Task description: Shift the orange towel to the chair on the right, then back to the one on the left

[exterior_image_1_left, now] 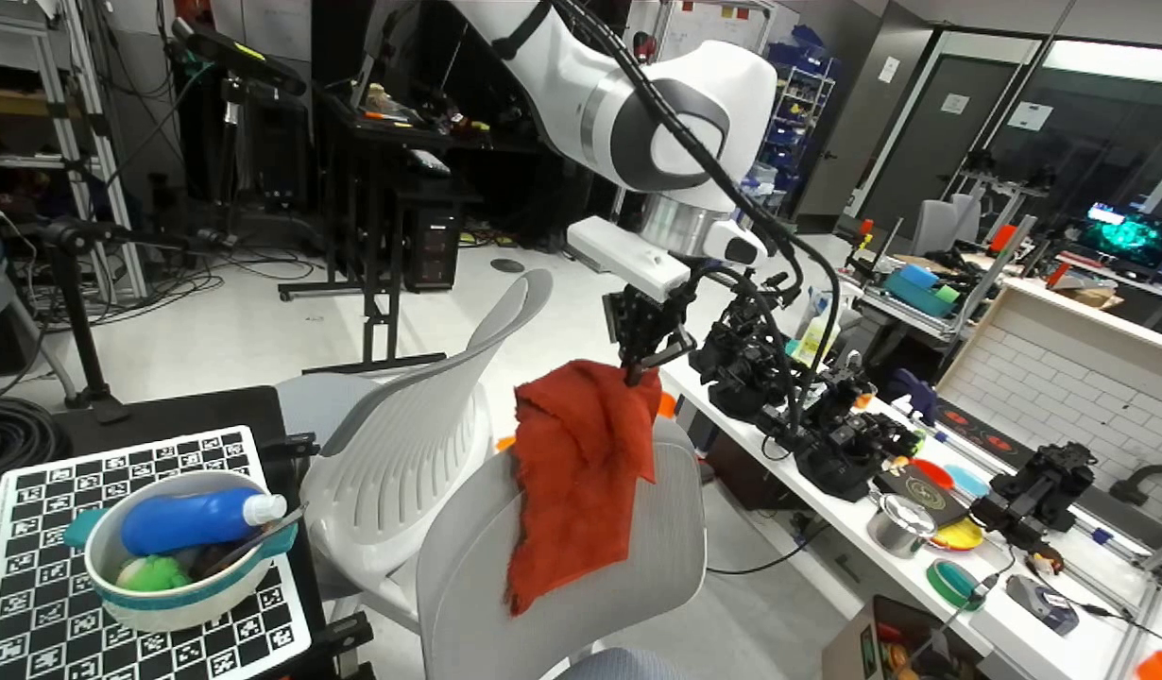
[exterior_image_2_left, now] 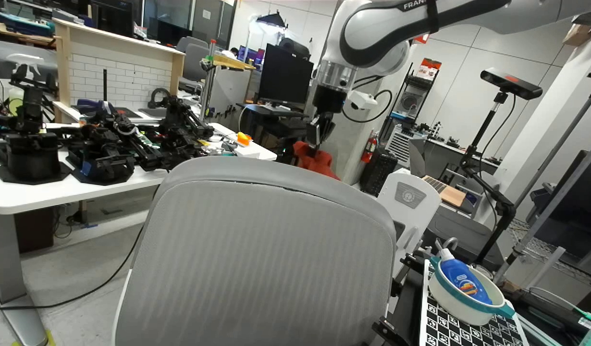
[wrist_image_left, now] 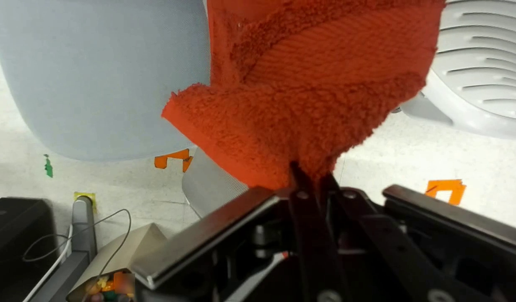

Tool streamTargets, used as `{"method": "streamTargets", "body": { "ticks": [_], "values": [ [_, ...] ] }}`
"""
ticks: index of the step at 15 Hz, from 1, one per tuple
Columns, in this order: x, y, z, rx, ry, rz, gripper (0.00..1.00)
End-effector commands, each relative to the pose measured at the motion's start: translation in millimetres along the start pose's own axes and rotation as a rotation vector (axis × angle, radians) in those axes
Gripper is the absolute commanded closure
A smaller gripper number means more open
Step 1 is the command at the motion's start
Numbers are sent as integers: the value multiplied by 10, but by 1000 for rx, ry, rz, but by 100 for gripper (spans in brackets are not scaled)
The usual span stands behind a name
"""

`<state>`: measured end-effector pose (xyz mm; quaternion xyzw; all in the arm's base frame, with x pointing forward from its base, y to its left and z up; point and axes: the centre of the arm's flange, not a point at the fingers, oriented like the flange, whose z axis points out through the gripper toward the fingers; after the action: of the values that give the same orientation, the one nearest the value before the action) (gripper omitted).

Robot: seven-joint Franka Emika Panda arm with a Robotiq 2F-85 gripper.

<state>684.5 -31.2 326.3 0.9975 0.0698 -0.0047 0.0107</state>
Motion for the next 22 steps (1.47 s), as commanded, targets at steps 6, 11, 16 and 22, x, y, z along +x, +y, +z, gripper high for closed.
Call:
{"method": "streamTargets", "body": {
  "ticks": [6, 11, 16, 22],
  "values": [
    [-197, -254, -1139, -36, 141, -29, 98],
    [-35, -662, -1773, -68, 236, -89, 98],
    [116, -1301, -1999, -97, 269, -178, 98],
    [-94, -2131, -1632, -107, 225, -287, 98]
  ]
}}
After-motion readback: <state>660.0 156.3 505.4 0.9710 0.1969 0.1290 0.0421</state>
